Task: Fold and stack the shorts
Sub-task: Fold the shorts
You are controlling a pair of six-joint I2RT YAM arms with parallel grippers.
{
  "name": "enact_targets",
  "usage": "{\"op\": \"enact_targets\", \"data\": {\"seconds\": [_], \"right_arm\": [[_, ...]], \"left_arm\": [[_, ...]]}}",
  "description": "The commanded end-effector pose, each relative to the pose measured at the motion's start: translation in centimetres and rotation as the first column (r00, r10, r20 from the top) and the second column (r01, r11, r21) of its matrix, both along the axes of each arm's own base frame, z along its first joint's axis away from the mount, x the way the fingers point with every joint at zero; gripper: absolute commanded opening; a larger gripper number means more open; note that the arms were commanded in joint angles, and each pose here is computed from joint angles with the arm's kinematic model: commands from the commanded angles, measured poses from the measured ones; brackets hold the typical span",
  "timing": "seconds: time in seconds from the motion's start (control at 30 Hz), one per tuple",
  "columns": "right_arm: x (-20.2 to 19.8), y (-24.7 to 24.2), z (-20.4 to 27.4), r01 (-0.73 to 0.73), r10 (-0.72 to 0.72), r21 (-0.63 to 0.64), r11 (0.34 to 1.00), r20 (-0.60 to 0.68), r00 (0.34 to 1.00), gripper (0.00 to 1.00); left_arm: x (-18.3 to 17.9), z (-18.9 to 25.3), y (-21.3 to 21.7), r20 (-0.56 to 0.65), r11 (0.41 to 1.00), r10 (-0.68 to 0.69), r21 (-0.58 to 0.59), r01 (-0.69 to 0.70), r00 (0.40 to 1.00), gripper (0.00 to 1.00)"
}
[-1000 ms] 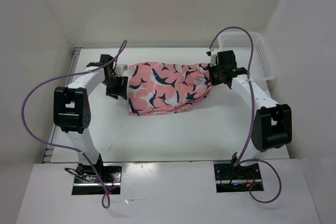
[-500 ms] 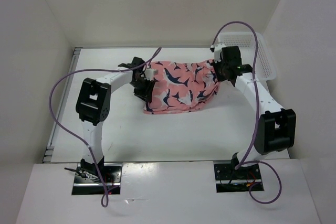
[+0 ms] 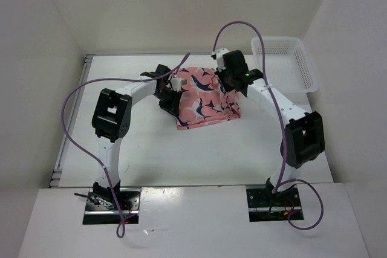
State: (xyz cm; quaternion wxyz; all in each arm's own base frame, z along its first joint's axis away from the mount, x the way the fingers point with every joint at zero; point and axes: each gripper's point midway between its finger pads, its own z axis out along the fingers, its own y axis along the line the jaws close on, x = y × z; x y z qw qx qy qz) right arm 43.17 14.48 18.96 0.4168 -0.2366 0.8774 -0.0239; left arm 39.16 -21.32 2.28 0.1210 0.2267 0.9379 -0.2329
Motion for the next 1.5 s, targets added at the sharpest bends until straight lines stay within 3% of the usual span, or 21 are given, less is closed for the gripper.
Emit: {"op": "enact_targets", "data": {"seconds": [0.0, 0.27, 0.53, 1.03, 1.1, 1.2, 1.23, 1.3, 1.37, 1.47], "right_arm": [[1.9, 1.4, 0.8, 0.055, -0.056, 0.032, 0.998, 0.040, 0.998, 0.00], [1.4, 9.0, 1.0, -0.059, 0.056, 0.063, 0.996, 0.054, 0.997, 0.00], [1.0, 13.2, 1.7, -0.126, 0.121, 0.069, 0.990, 0.079, 0.990, 0.00], [-1.9, 20.5, -5.4, -0.267, 0.268, 0.043, 0.963, -0.027, 0.963, 0.00], [-1.9, 20.5, -6.0, -0.266, 0.268, 0.037, 0.963, -0.038, 0.963, 0.04], [-2.2, 21.0, -6.5, -0.268, 0.269, 0.042, 0.963, -0.049, 0.962, 0.20], [-2.6, 21.4, -6.6, -0.289, 0.292, 0.061, 0.955, -0.059, 0.954, 0.32], [-3.2, 22.2, -5.8, -0.334, 0.340, 0.096, 0.938, -0.064, 0.938, 0.44], [-5.2, 24.4, -4.2, -0.428, 0.441, 0.155, 0.890, -0.060, 0.896, 0.54], [-7.9, 27.0, -1.3, -0.541, 0.555, 0.202, 0.816, -0.011, 0.832, 0.58]], "left_arm": [[0.0, -1.5, -0.2, -0.017, 1.000, -0.011, 0.016, 0.011, 1.000, 0.37], [-0.2, -1.9, 0.1, -0.025, 1.000, -0.008, 0.028, 0.009, 1.000, 0.37], [0.1, -2.2, 0.0, -0.016, 1.000, -0.008, 0.025, 0.008, 1.000, 0.36], [1.0, -1.1, 1.1, 0.013, 1.000, 0.023, 0.015, -0.023, 1.000, 0.36], [1.3, -0.8, 1.6, 0.026, 0.999, 0.036, 0.019, -0.037, 0.999, 0.36], [1.9, 0.1, 2.8, 0.040, 0.998, 0.063, 0.023, -0.064, 0.997, 0.39], [2.1, 0.6, 3.0, 0.058, 0.997, 0.068, 0.032, -0.070, 0.996, 0.41], [2.5, 1.7, 4.1, 0.080, 0.994, 0.094, 0.039, -0.098, 0.992, 0.45], [2.7, 2.4, 4.7, 0.094, 0.993, 0.108, 0.045, -0.113, 0.990, 0.49], [2.5, 3.8, 5.0, 0.113, 0.992, 0.112, 0.048, -0.118, 0.987, 0.51]]}}
